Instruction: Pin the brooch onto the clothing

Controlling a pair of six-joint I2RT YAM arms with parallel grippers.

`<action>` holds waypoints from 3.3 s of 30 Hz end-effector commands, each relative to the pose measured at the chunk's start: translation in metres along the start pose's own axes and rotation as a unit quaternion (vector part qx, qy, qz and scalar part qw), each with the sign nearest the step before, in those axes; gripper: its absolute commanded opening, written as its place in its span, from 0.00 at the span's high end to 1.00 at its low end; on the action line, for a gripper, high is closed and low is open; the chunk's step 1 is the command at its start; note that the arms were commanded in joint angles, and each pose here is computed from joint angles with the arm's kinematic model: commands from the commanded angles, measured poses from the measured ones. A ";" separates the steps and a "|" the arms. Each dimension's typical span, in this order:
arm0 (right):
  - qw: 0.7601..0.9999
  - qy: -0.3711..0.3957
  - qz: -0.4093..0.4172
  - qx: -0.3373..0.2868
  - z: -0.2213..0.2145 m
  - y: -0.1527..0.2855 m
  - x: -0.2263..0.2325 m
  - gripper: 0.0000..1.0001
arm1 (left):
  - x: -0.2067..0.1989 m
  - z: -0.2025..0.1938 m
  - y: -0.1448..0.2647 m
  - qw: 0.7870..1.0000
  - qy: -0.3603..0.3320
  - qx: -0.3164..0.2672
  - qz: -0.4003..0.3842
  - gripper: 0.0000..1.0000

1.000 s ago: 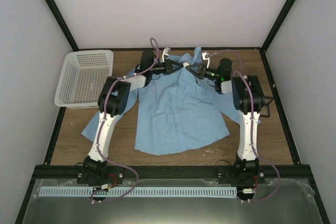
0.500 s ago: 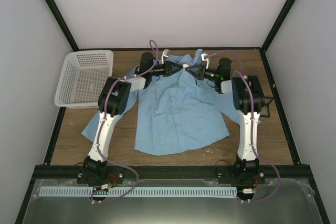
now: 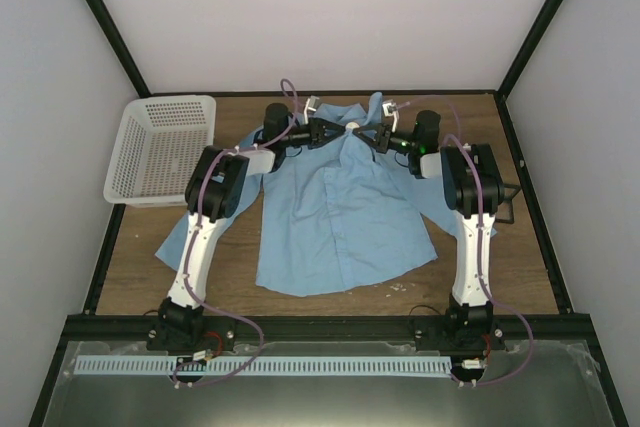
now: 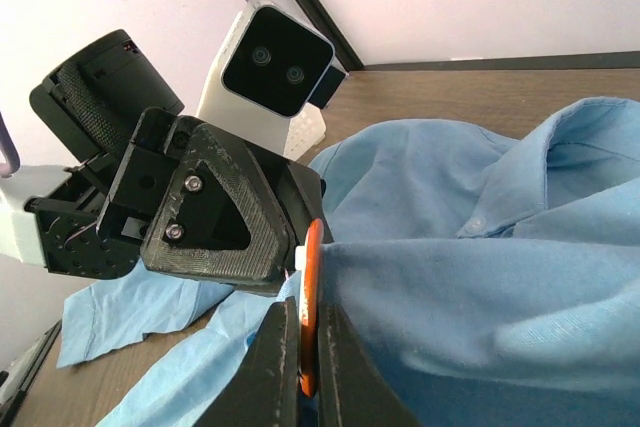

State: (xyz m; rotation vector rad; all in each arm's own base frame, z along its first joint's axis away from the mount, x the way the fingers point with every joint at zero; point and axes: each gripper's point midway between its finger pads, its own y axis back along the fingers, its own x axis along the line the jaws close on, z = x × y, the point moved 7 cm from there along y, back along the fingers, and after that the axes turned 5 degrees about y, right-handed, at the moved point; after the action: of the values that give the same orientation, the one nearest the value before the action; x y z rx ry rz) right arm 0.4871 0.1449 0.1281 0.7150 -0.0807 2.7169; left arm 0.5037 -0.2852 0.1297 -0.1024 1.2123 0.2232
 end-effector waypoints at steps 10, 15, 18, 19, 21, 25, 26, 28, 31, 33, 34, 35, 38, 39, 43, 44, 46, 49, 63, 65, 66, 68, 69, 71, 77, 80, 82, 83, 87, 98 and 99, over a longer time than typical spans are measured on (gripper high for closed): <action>0.999 0.032 0.016 -0.012 0.015 0.000 0.006 0.99 | -0.008 0.005 -0.005 1.000 -0.026 0.002 -0.001 0.81; 0.999 0.035 0.023 -0.015 0.017 0.000 0.008 0.99 | -0.002 0.006 -0.007 1.000 -0.018 -0.002 0.008 0.72; 0.999 0.037 0.029 -0.016 0.017 0.000 0.008 0.99 | 0.000 0.005 -0.008 1.000 -0.014 0.002 0.013 0.69; 0.999 0.038 0.030 -0.017 0.017 0.000 0.009 0.99 | 0.002 0.005 -0.009 1.000 -0.012 0.004 0.015 0.69; 0.999 0.039 0.030 -0.022 0.018 0.000 0.009 0.99 | 0.005 0.004 -0.010 1.000 -0.005 0.006 0.019 0.68; 0.998 0.037 0.032 -0.027 0.021 -0.001 0.008 0.99 | 0.005 -0.001 -0.014 1.000 0.001 0.018 0.004 0.70; 0.998 0.036 0.032 -0.027 0.020 -0.001 0.008 0.99 | 0.002 -0.002 -0.015 1.000 -0.002 0.022 -0.004 0.71; 0.998 0.036 0.034 -0.026 0.020 -0.002 0.007 0.99 | -0.002 -0.004 -0.019 1.000 -0.007 0.026 -0.014 0.72; 0.998 0.035 0.038 -0.023 0.019 -0.003 0.007 0.99 | -0.004 -0.005 -0.024 0.999 -0.004 0.035 -0.022 0.73; 0.998 0.038 0.043 -0.022 0.019 -0.004 0.008 0.99 | -0.001 -0.006 -0.026 0.999 0.001 0.037 -0.024 0.78; 0.998 0.038 0.045 -0.022 0.018 -0.004 0.008 0.99 | -0.001 -0.006 -0.025 0.999 0.003 0.035 -0.026 0.80; 0.998 0.037 0.044 -0.021 0.018 -0.004 0.008 0.99 | -0.001 -0.006 -0.025 0.999 0.002 0.033 -0.030 0.83; 0.998 0.034 0.037 -0.021 0.018 -0.004 0.007 0.98 | -0.002 -0.006 -0.023 0.999 0.004 0.032 -0.032 0.92; 0.999 0.032 0.033 -0.021 0.019 -0.003 0.007 0.97 | -0.002 -0.006 -0.022 0.999 0.004 0.030 -0.031 0.93; 1.000 0.021 0.010 -0.017 0.019 0.000 0.009 0.90 | -0.006 -0.002 -0.014 0.999 -0.003 0.019 -0.033 0.99; 1.000 0.023 0.002 -0.015 0.019 0.001 0.010 0.88 | -0.007 -0.002 -0.012 0.999 -0.005 0.016 -0.034 1.00; 1.000 0.027 -0.010 -0.010 0.019 0.004 0.013 0.82 | -0.008 -0.001 -0.009 0.999 -0.009 0.010 -0.035 1.00; 0.999 0.033 -0.017 0.004 0.016 0.007 0.018 0.72 | -0.010 -0.002 -0.007 0.999 -0.014 0.006 -0.034 1.00; 0.999 0.023 -0.035 0.033 0.010 -0.007 0.011 0.58 | -0.023 -0.006 -0.010 0.998 -0.057 -0.005 -0.032 1.00; 0.998 0.022 -0.040 0.033 0.011 -0.008 0.009 0.60 | -0.027 -0.006 -0.010 0.997 -0.065 -0.007 -0.030 1.00; 0.998 0.023 -0.041 0.033 0.012 -0.009 0.008 0.62 | -0.026 -0.007 -0.011 0.997 -0.066 -0.005 -0.026 1.00; 0.998 0.025 -0.040 0.035 0.012 -0.011 0.008 0.65 | -0.027 -0.008 -0.010 0.997 -0.075 -0.010 -0.019 1.00; 0.998 0.027 -0.041 0.036 0.012 -0.012 0.008 0.65 | -0.029 -0.008 -0.011 0.997 -0.079 -0.011 -0.018 1.00; 0.998 0.024 -0.048 0.035 0.011 -0.011 0.007 0.68 | -0.031 -0.009 -0.012 0.996 -0.088 -0.010 -0.016 1.00; 0.998 0.025 -0.056 0.033 0.009 -0.013 0.006 0.69 | -0.038 -0.012 -0.014 0.993 -0.113 -0.012 -0.008 1.00; 0.997 0.022 -0.075 0.026 0.009 -0.011 0.005 0.74 | -0.043 -0.012 -0.013 0.992 -0.125 -0.014 -0.012 1.00; 0.996 0.021 -0.084 0.016 0.011 -0.009 0.005 0.80 | -0.045 -0.014 -0.012 0.991 -0.134 -0.015 -0.013 1.00; 0.996 0.019 -0.087 0.009 0.011 -0.009 0.005 0.82 | -0.046 -0.016 -0.013 0.990 -0.137 -0.015 -0.013 1.00; 0.995 0.010 -0.097 -0.019 0.012 -0.006 0.006 0.88 | -0.047 -0.019 -0.012 0.990 -0.141 -0.016 -0.014 1.00; 0.994 -0.022 -0.097 -0.042 0.011 -0.004 0.008 0.99 | -0.045 -0.026 -0.011 0.988 -0.151 -0.017 -0.017 1.00; 0.994 -0.025 -0.099 -0.045 0.011 -0.003 0.008 0.99 | -0.046 -0.027 -0.011 0.988 -0.155 -0.018 -0.019 1.00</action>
State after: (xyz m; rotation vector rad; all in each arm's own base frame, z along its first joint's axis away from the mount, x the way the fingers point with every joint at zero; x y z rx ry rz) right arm 0.4790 0.1548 0.1278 0.7980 -0.0598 2.5612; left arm 0.4856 -0.2924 0.1261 -0.1077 1.0169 0.3299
